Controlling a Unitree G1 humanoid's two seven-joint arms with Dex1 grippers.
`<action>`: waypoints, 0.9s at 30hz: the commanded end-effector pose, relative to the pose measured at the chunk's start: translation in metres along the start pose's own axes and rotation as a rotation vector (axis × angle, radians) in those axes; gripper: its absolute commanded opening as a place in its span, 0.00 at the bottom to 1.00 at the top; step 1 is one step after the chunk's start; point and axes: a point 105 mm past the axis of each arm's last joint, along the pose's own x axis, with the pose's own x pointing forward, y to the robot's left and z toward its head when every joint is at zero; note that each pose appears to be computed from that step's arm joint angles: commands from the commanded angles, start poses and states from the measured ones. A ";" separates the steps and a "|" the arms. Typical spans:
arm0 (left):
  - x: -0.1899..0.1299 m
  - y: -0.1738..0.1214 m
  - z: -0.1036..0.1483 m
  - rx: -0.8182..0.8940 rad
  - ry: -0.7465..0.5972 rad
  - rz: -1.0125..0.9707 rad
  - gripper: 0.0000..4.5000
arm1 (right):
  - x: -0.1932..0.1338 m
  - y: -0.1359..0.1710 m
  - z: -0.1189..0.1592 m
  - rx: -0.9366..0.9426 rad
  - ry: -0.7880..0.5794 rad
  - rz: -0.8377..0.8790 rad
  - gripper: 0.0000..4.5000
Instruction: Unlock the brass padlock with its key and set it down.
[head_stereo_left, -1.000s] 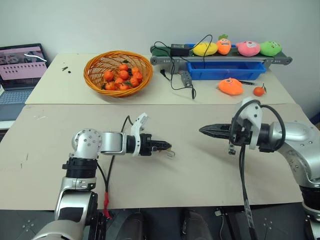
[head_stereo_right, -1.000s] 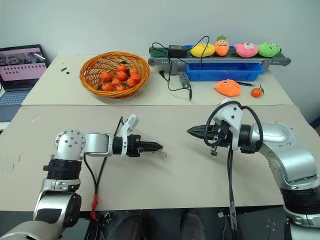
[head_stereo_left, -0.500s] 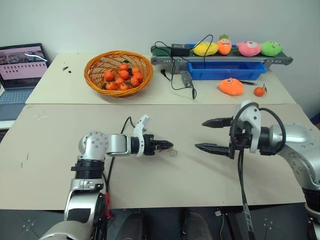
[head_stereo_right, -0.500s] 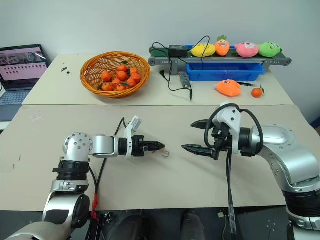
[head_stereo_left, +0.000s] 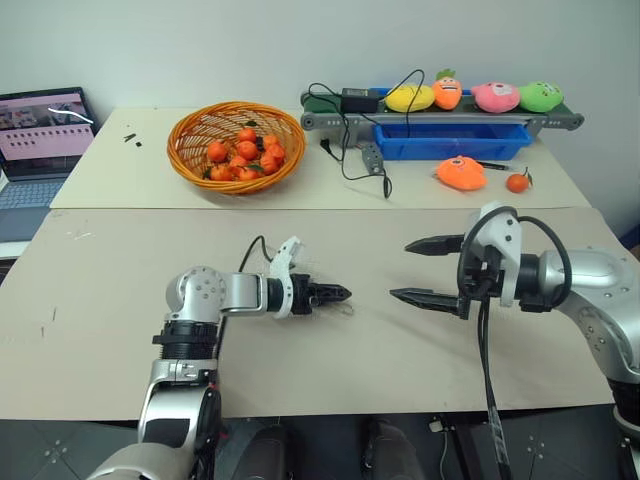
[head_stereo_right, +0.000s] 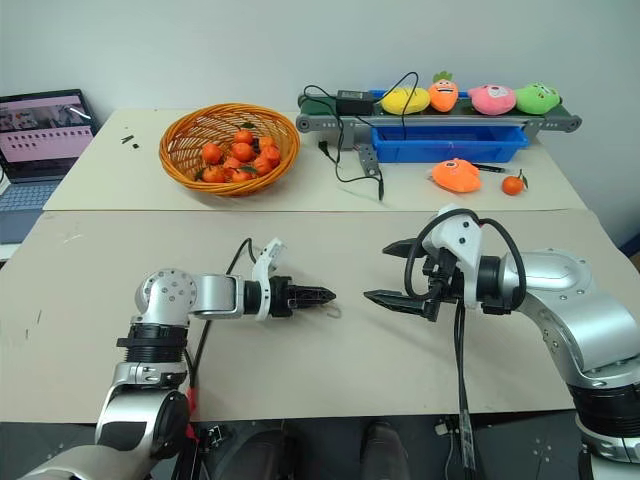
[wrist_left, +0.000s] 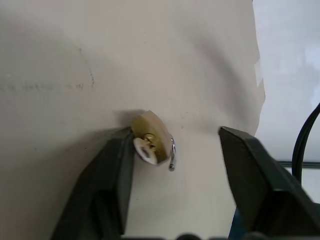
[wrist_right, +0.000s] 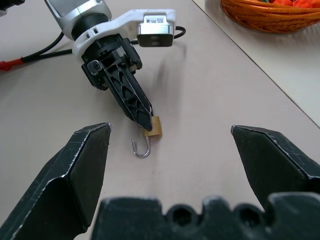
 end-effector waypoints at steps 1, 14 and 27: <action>-0.027 0.021 0.019 0.043 -0.050 0.125 0.99 | -0.003 0.000 0.011 -0.055 -0.020 -0.015 1.00; -0.095 -0.008 0.057 0.767 -0.119 0.050 0.99 | -0.006 -0.001 0.007 -0.047 -0.007 0.000 1.00; -0.091 -0.043 0.032 1.198 -0.167 -0.050 0.99 | -0.021 0.007 -0.002 -0.018 0.016 -0.049 1.00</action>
